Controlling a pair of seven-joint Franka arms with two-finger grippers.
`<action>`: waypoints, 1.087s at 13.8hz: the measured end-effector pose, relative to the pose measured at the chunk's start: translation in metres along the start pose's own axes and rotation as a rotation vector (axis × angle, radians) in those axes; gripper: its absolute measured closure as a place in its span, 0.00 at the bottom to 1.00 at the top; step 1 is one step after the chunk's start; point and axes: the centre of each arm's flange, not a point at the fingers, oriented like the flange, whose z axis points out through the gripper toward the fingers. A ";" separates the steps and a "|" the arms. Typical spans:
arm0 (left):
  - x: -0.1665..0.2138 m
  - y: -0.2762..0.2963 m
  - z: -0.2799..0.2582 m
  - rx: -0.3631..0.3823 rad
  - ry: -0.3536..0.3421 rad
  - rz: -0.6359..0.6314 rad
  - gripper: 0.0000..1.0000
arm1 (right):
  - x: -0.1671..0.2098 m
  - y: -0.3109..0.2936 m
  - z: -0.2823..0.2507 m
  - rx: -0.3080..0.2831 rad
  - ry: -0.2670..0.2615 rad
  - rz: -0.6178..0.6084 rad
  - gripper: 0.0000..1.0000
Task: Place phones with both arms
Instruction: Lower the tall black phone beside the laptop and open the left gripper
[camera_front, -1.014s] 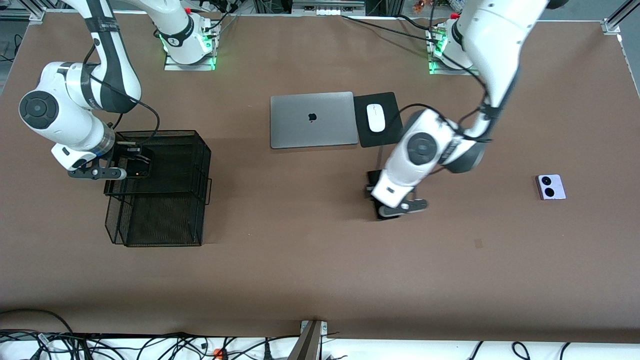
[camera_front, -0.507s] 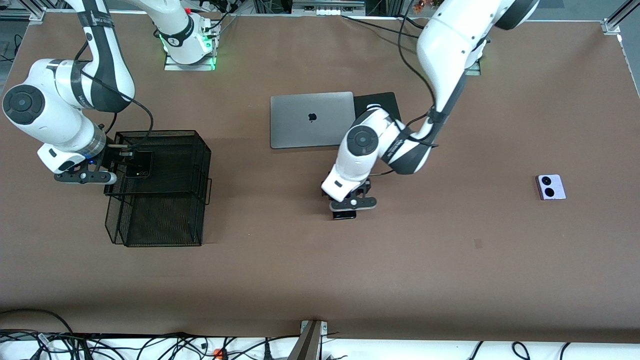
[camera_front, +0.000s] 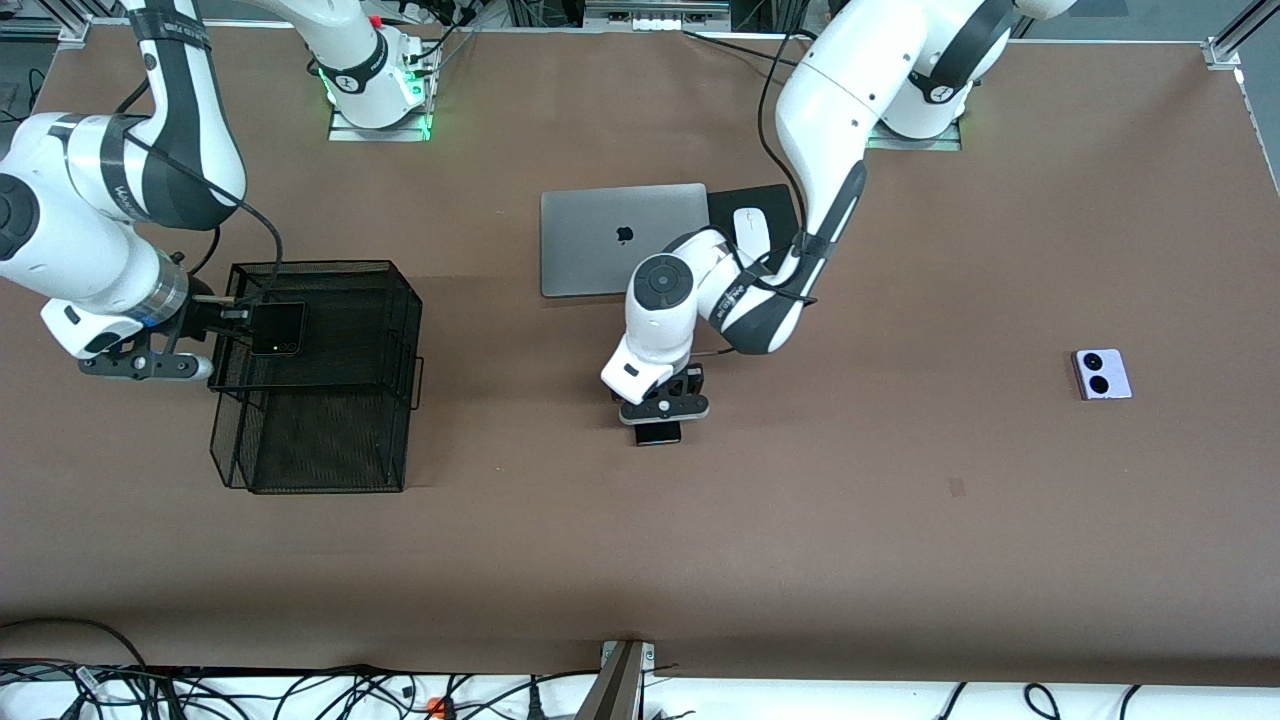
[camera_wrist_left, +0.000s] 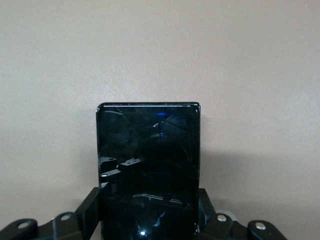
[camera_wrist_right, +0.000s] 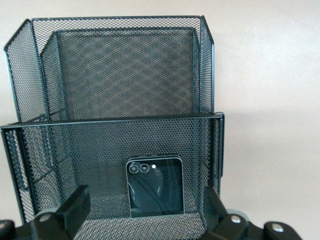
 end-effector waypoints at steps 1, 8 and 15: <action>-0.003 0.001 0.003 0.007 -0.001 0.003 0.21 | 0.001 -0.001 0.000 0.000 -0.002 0.000 0.00; -0.003 -0.002 0.012 0.040 0.003 -0.037 0.07 | 0.002 -0.001 0.006 -0.005 -0.013 0.000 0.00; 0.023 -0.022 -0.021 0.147 -0.040 -0.021 0.00 | 0.003 -0.006 0.002 -0.004 -0.006 -0.007 0.00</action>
